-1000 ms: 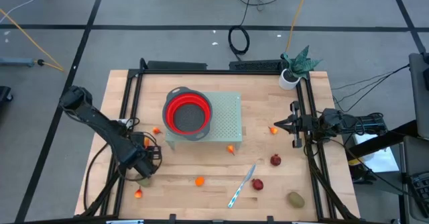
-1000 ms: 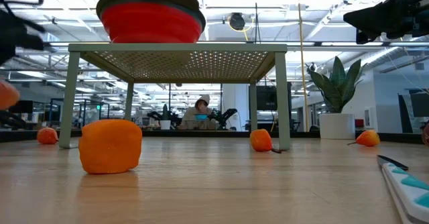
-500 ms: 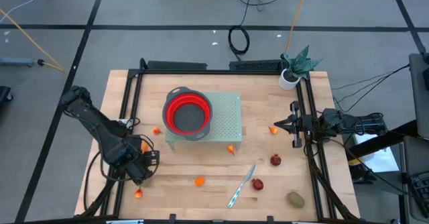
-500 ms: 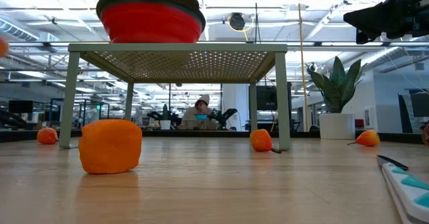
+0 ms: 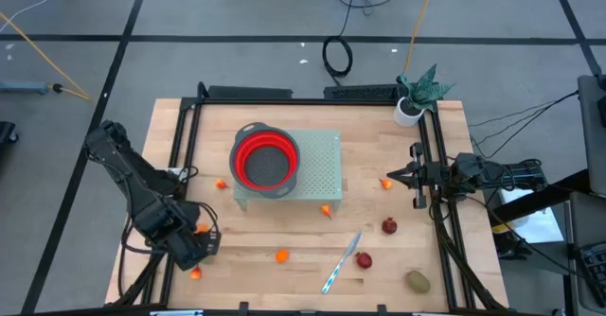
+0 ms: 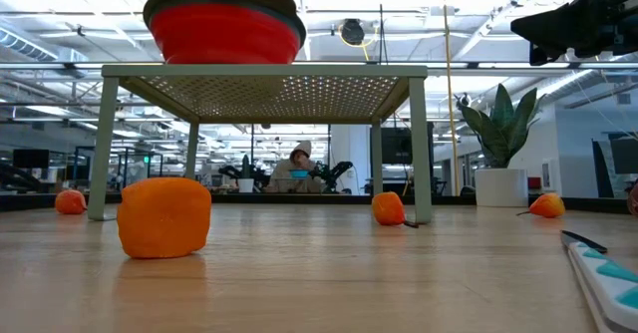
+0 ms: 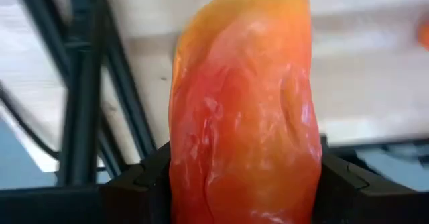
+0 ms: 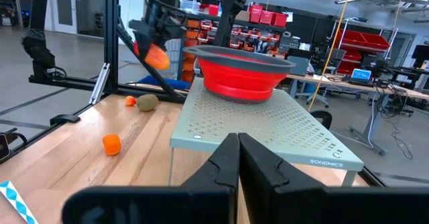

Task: Pick & Place Fruit
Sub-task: Put the red mango into the red strainer bowl on the shelf

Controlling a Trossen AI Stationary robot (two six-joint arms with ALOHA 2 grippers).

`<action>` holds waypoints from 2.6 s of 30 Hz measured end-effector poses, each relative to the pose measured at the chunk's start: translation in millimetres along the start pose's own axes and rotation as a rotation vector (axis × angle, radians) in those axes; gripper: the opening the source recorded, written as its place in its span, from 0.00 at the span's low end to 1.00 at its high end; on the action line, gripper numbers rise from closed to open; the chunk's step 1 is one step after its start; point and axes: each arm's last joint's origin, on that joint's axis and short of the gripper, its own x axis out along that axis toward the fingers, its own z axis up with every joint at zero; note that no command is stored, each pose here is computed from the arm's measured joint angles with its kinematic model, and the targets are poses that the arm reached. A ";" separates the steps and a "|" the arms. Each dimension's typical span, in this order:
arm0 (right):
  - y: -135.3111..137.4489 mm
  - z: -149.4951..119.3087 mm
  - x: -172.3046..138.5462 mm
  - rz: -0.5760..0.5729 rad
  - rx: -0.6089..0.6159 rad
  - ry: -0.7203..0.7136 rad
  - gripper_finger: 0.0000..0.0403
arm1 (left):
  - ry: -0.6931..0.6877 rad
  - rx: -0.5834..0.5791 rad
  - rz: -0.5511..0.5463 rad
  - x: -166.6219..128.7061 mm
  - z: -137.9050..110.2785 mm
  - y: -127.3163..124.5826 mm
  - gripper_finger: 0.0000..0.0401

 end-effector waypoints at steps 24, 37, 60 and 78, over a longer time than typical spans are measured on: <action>0.0 0.0 0.0 0.000 -0.003 0.000 0.00 | -0.263 0.534 -0.619 8.3 -27.2 -59.8 0.57; 0.0 0.0 0.0 0.000 -0.002 0.000 0.00 | -0.734 0.695 -0.973 -18.9 -37.8 -81.9 0.57; 0.0 0.0 0.0 0.000 0.000 0.000 0.00 | -1.171 0.864 -1.172 -62.7 -53.0 -92.8 0.57; 0.0 0.0 0.0 0.000 0.000 0.000 0.00 | -1.200 0.255 -1.283 -85.8 -46.2 -87.6 0.57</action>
